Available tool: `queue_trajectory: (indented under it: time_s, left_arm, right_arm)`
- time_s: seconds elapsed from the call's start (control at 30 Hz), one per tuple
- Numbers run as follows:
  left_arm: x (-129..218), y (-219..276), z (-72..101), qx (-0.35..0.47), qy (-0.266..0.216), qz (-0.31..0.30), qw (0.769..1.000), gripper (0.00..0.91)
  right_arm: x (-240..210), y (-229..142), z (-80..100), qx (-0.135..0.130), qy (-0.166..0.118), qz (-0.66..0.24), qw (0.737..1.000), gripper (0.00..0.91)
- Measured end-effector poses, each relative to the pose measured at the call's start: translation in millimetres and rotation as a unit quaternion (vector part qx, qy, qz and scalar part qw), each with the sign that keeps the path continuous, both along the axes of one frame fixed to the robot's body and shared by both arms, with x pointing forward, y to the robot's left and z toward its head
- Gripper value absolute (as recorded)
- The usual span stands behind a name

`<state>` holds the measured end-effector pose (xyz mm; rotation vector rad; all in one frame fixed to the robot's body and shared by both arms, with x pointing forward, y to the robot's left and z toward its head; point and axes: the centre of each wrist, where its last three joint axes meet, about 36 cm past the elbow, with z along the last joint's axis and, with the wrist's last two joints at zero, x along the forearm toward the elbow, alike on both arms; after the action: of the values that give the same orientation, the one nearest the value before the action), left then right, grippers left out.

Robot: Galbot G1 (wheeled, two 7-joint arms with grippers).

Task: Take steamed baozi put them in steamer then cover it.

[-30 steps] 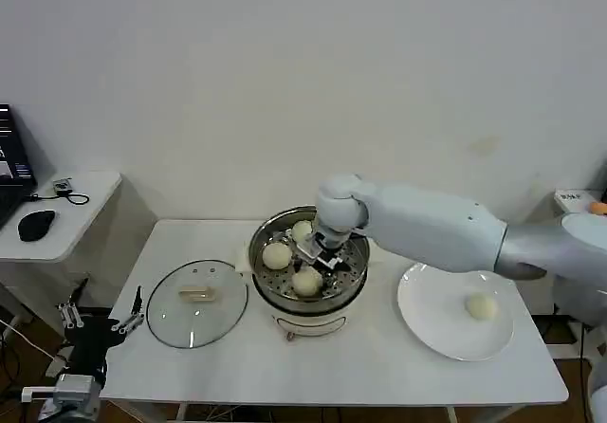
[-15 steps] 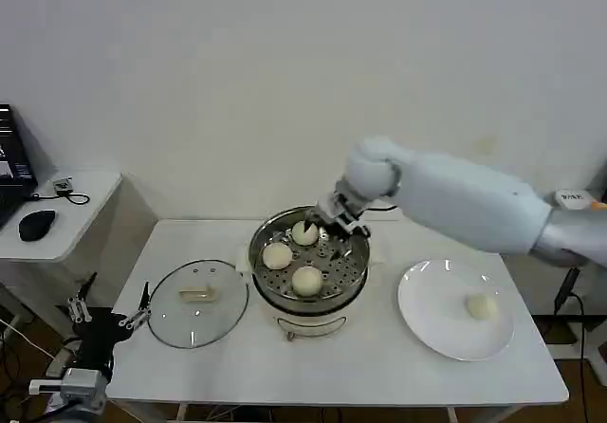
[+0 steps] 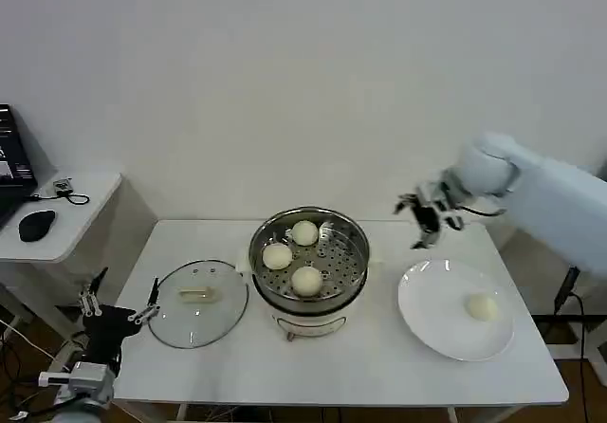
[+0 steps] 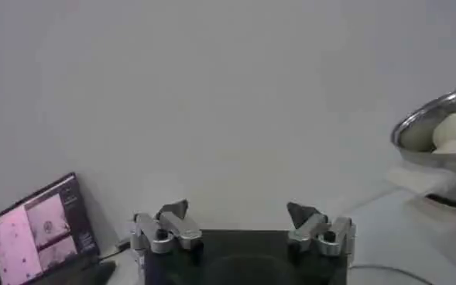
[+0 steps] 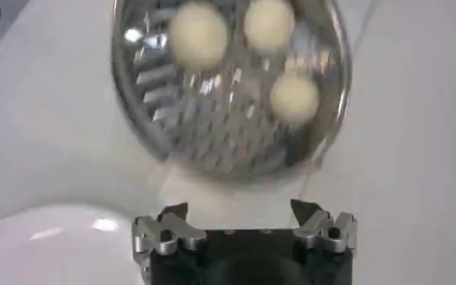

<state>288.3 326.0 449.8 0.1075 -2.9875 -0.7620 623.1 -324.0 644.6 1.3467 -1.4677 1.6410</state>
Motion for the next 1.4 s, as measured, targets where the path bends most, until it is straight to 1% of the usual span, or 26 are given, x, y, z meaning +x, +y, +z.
queue_trajectory:
  time_s: [0.17, 0.27, 0.43, 0.53, 0.7, 0.83, 1.17, 1.4]
  left_arm:
    - [0.1, -3.3, -1.3, 0.001, 0.003, -0.006, 1.000, 0.907]
    - [-0.5, -3.7, -0.5, 0.003, 0.004, -0.008, 1.000, 0.907]
    - [-2.8, -3.5, -0.4, 0.006, 0.006, -0.008, 1.000, 0.907]
    - [-4.2, -4.7, 0.5, 0.006, 0.006, -0.008, 1.000, 0.907]
    - [-7.0, -5.7, 1.4, 0.005, 0.006, -0.006, 1.000, 0.907]
    - [-9.2, -6.0, 2.8, 0.006, 0.005, -0.005, 1.000, 0.907]
    - [-9.5, -5.7, 5.0, 0.009, 0.004, -0.003, 1.000, 0.907]
    - [-8.8, -3.8, 5.2, 0.011, 0.005, -0.001, 1.000, 0.907]
  right_arm:
    - [-21.9, -60.2, -29.9, -0.006, 0.013, -0.058, 0.998, 0.907]
    - [-34.7, -86.1, -49.9, -0.014, 0.022, -0.080, 0.996, 0.907]
    - [-54.0, -117.4, -84.3, -0.031, 0.040, -0.107, 0.993, 0.907]
    - [-61.4, -129.4, -100.9, -0.041, 0.049, -0.117, 0.991, 0.907]
    - [-68.0, -142.8, -121.7, -0.056, 0.058, -0.131, 0.988, 0.907]
    - [-68.6, -149.2, -134.2, -0.062, 0.062, -0.141, 0.986, 0.907]
    - [-60.2, -154.4, -160.8, -0.069, 0.066, -0.152, 0.984, 0.907]
    - [-46.5, -151.5, -176.7, -0.067, 0.067, -0.159, 0.983, 0.907]
